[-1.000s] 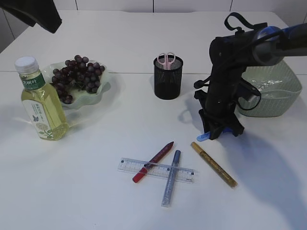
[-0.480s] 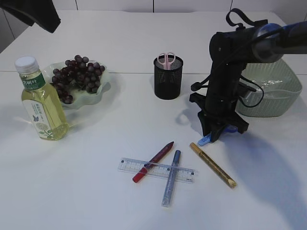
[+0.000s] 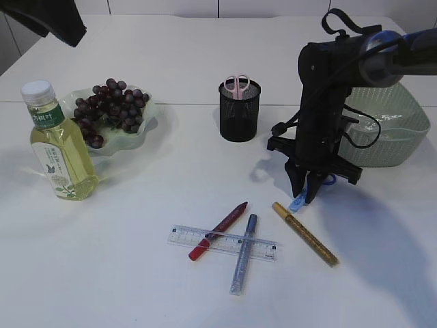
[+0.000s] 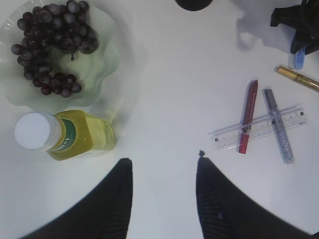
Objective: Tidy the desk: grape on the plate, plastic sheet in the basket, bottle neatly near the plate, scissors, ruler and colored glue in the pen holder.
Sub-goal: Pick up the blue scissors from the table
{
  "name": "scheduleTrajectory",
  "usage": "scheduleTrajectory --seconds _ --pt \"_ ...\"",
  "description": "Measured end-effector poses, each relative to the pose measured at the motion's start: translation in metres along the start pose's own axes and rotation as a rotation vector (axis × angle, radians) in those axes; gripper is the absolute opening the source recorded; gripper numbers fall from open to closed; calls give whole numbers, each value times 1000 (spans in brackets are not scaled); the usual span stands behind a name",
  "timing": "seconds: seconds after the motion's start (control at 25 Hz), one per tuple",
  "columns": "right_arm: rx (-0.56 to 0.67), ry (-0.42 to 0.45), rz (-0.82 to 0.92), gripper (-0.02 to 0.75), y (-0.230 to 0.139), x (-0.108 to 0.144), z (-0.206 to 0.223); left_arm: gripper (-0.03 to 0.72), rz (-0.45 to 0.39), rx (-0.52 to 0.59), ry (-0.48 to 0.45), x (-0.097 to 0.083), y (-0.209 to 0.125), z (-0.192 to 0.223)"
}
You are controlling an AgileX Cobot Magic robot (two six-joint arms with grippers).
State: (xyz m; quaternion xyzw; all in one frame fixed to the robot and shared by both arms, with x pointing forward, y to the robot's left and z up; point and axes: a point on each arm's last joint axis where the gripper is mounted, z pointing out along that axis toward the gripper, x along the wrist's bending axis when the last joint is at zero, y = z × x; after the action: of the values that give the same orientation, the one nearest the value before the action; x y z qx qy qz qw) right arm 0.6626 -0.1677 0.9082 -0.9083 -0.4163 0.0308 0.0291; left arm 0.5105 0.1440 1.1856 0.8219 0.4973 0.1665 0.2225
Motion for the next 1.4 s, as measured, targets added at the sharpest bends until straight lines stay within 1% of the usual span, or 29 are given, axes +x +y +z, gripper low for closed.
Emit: scheduleTrajectory --seconds 0.2,0.24,0.36,0.4,0.6,0.84,1.04,1.4 --pt "0 0 -102 154 0 0 0 307 0 0 0 0 0 0" --pt "1 -2 -131 154 0 0 0 326 0 0 0 0 0 0" --pt "1 -2 -206 154 0 0 0 312 0 0 0 0 0 0" --pt "1 -2 -232 154 0 0 0 328 0 0 0 0 0 0" --pt "2 -2 -344 154 0 0 0 309 -4 1 -11 -1 0 0" --pt "3 -3 -475 154 0 0 0 308 -7 2 -23 -2 0 0" --pt "3 -3 -616 154 1 -1 0 308 -9 2 -29 -3 0 0" --pt "5 -4 -718 154 1 -1 0 308 -11 2 -34 -3 0 0"
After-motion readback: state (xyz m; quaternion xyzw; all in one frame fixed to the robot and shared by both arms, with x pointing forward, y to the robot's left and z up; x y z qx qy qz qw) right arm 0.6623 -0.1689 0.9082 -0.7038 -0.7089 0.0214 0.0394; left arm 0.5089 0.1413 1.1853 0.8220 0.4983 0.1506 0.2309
